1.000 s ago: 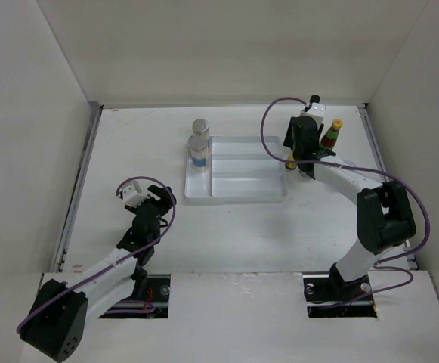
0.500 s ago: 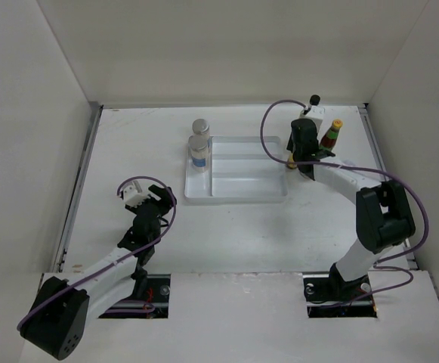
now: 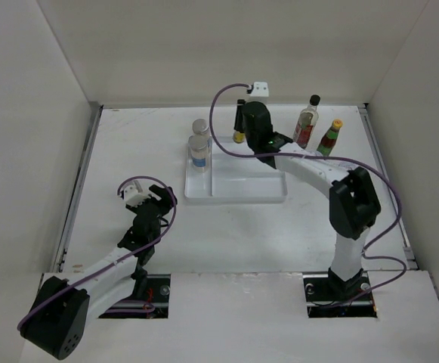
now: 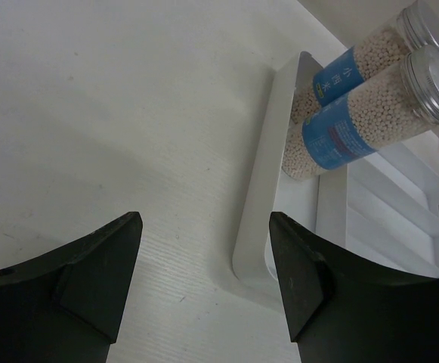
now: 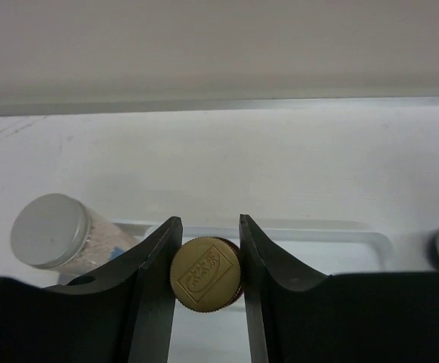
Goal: Organize the condiment bottles
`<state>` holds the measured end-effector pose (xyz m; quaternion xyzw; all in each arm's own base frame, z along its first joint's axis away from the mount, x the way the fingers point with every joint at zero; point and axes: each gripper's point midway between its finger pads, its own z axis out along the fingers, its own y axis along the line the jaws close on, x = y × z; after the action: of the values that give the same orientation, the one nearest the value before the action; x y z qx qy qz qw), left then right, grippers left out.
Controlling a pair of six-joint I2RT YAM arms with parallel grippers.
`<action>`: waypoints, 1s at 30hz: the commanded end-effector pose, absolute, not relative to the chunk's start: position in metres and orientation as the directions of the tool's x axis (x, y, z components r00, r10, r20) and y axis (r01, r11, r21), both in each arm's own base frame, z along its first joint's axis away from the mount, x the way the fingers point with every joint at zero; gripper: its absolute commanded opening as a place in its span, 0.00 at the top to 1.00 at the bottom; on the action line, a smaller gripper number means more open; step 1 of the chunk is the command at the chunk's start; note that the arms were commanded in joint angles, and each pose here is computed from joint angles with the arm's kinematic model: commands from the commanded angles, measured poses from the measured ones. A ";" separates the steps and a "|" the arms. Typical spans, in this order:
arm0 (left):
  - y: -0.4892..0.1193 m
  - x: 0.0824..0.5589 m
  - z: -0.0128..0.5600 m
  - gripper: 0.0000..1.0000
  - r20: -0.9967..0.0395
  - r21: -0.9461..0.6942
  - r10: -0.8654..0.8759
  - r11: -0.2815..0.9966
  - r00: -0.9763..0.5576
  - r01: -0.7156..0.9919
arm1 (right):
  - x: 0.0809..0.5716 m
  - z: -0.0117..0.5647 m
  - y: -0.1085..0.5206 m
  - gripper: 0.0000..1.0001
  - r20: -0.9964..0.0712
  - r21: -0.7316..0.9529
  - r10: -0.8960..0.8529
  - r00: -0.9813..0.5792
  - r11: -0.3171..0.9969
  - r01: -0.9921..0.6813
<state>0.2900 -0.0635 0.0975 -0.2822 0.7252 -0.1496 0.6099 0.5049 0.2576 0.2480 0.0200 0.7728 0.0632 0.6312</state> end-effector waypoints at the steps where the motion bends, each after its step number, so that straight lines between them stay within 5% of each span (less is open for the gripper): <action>1: -0.070 0.297 0.117 0.33 -0.778 -0.609 -0.626 0.772 -0.055 -0.180 | 0.525 0.271 0.287 0.72 -0.978 0.174 0.159 -0.135 0.979 -0.108; 12: -0.074 0.299 0.115 0.33 -0.775 -0.610 -0.627 0.774 -0.072 -0.172 | 0.536 0.203 0.333 0.67 -0.955 0.201 0.157 -0.253 0.966 -0.160; 16: -0.075 0.301 0.112 0.33 -0.777 -0.605 -0.624 0.776 -0.082 -0.177 | 0.529 0.189 0.338 0.50 -0.947 0.205 0.151 -0.284 0.964 -0.171; 20: -0.074 0.301 0.113 0.33 -0.777 -0.606 -0.625 0.776 -0.079 -0.177 | 0.521 0.217 0.331 0.27 -0.953 0.220 0.173 -0.249 0.959 -0.178; 30: -0.073 0.301 0.114 0.33 -0.777 -0.606 -0.625 0.775 -0.074 -0.179 | 0.509 0.328 0.200 0.12 -0.976 0.214 0.212 -0.048 0.976 -0.034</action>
<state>0.2911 -0.0684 0.0870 -0.2747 0.7388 -0.1523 0.5962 0.5051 0.2641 0.2478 0.0085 0.7793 0.1082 0.6172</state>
